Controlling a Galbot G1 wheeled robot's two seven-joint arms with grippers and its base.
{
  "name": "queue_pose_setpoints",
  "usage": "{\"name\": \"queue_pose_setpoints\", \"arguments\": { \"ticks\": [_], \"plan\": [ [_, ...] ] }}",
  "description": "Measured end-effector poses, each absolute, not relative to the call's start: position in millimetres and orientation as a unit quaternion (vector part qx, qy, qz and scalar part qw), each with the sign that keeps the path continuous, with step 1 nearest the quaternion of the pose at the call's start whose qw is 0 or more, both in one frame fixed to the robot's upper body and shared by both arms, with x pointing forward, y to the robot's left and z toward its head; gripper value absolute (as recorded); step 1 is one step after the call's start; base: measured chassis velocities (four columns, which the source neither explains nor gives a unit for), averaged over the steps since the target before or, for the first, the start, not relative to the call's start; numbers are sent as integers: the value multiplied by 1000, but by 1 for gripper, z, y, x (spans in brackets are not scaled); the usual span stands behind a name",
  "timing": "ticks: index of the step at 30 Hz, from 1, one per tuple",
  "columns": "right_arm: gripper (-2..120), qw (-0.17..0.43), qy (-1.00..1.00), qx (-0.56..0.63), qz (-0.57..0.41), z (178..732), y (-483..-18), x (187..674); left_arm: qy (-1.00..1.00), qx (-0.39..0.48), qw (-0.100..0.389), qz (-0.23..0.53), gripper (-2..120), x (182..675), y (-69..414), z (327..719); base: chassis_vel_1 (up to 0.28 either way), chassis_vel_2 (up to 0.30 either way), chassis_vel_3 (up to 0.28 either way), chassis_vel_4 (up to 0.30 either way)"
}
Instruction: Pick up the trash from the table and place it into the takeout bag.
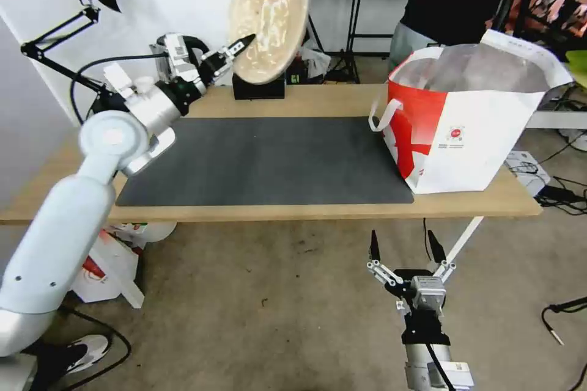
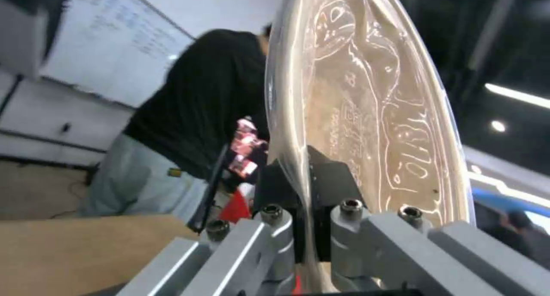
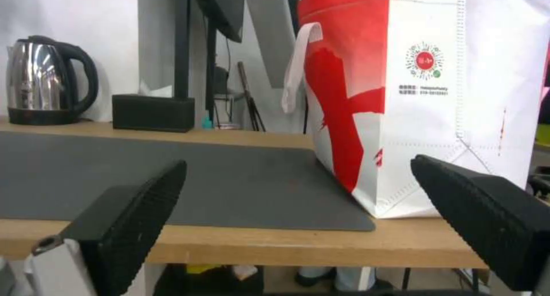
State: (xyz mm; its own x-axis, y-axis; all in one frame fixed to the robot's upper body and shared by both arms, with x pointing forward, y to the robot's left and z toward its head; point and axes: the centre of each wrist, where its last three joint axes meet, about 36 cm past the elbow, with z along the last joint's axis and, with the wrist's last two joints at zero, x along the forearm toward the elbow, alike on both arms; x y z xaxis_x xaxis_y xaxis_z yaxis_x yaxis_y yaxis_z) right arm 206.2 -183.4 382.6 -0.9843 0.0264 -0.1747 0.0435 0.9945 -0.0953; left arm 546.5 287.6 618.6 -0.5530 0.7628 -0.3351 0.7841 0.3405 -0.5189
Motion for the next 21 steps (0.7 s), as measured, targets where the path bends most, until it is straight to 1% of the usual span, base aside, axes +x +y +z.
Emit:
{"name": "queue_pose_setpoints", "arguments": {
  "ticks": [6,8,9,10,13,14,16,19,21],
  "plan": [
    [100,87,995,18,-49,383,-183,206,807,508,32,-300,0,556,269,628,0,0,0,0],
    [100,87,995,18,-49,383,-183,206,804,521,40,-282,0,556,264,631,0,0,0,0],
    [100,87,995,18,-49,383,-183,206,809,526,45,-260,0,555,263,630,0,0,0,0],
    [100,87,995,18,-49,383,-183,206,809,526,45,-260,0,555,263,630,0,0,0,0],
    [100,87,995,18,-49,383,-183,206,821,530,45,-206,0,551,263,618,0,0,0,0],
    [100,87,995,18,-49,383,-183,206,821,530,45,-206,0,551,263,618,0,0,0,0],
    [100,87,995,18,-49,383,-183,206,831,528,48,-170,0,546,262,614,0,0,0,0],
    [100,87,995,18,-49,383,-183,206,835,526,52,-156,0,542,261,615,0,0,0,0],
    [100,87,995,18,-49,383,-183,206,836,526,56,-145,0,543,263,623,0,0,0,0]
  ]
}}
